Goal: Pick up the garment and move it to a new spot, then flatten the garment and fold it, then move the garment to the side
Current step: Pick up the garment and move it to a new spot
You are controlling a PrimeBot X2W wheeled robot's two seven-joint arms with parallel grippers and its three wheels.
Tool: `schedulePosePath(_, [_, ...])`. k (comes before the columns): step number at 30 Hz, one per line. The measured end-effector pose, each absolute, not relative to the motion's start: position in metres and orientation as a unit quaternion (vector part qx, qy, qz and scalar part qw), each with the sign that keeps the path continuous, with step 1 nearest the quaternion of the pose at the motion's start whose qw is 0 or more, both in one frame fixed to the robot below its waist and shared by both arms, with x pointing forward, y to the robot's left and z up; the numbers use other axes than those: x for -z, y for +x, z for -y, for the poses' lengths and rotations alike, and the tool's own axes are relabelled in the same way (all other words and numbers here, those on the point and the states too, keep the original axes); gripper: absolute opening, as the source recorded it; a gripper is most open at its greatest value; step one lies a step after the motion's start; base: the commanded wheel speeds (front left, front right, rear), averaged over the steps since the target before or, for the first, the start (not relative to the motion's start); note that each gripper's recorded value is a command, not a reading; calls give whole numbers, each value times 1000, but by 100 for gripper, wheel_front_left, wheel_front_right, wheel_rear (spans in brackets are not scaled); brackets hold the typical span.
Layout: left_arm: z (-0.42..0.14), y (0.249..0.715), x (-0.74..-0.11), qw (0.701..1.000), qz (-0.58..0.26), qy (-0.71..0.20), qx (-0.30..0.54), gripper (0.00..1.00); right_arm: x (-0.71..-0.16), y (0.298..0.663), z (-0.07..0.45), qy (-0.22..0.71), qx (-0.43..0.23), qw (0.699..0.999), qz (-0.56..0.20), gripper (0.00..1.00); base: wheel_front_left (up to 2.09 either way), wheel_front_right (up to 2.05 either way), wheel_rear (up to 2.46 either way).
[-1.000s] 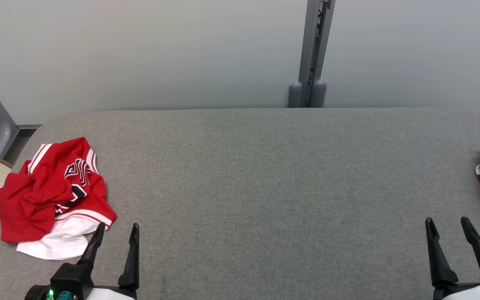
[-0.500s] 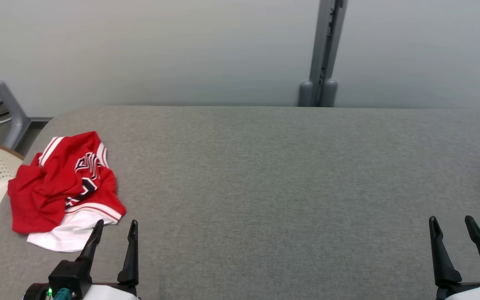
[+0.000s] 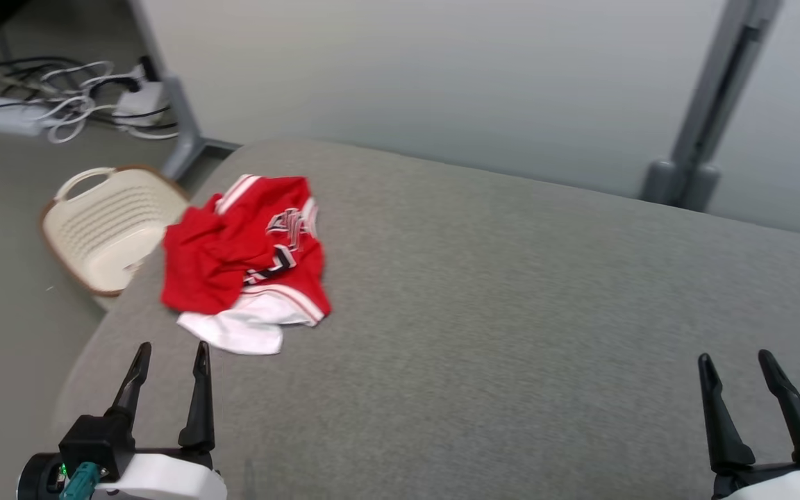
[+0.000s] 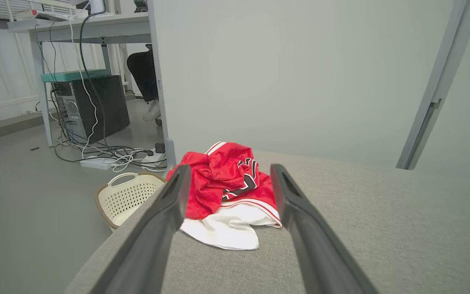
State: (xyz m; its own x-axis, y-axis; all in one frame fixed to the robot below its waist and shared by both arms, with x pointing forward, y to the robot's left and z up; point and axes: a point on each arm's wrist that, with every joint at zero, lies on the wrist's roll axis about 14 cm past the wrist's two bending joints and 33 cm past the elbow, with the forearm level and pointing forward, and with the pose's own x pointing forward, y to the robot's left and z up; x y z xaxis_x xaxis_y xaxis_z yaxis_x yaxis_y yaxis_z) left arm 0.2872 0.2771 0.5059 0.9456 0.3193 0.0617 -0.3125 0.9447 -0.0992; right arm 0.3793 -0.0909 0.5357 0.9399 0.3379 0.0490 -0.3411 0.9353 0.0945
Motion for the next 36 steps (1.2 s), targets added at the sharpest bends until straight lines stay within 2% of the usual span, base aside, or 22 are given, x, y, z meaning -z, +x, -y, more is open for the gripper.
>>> schedulePosePath(8, [-318, 241, -508, 968, 46, -39, -243, 100, -539, 387, 30, 52, -257, 965, 14, 100, 0, 0, 0])
schedulePosePath(13, [-328, 224, -506, 961, 45, -41, -269, 100, -540, 389, 13, 44, -281, 959, 15, 100, 0, 0, 0])
schedulePosePath(20, [-327, 224, -505, 960, 45, -44, -271, 100, -544, 390, 9, 42, -285, 958, 18, 100, 0, 0, 0])
schedulePosePath(27, [-324, 245, -515, 964, 59, -46, -255, 100, -546, 390, 15, 40, -278, 960, 17, 100, 0, 0, 0])
schedulePosePath(36, [-317, 329, -531, 971, 69, -44, -224, 100, -549, 423, 35, 37, -250, 967, 29, 100, 0, 0, 0])
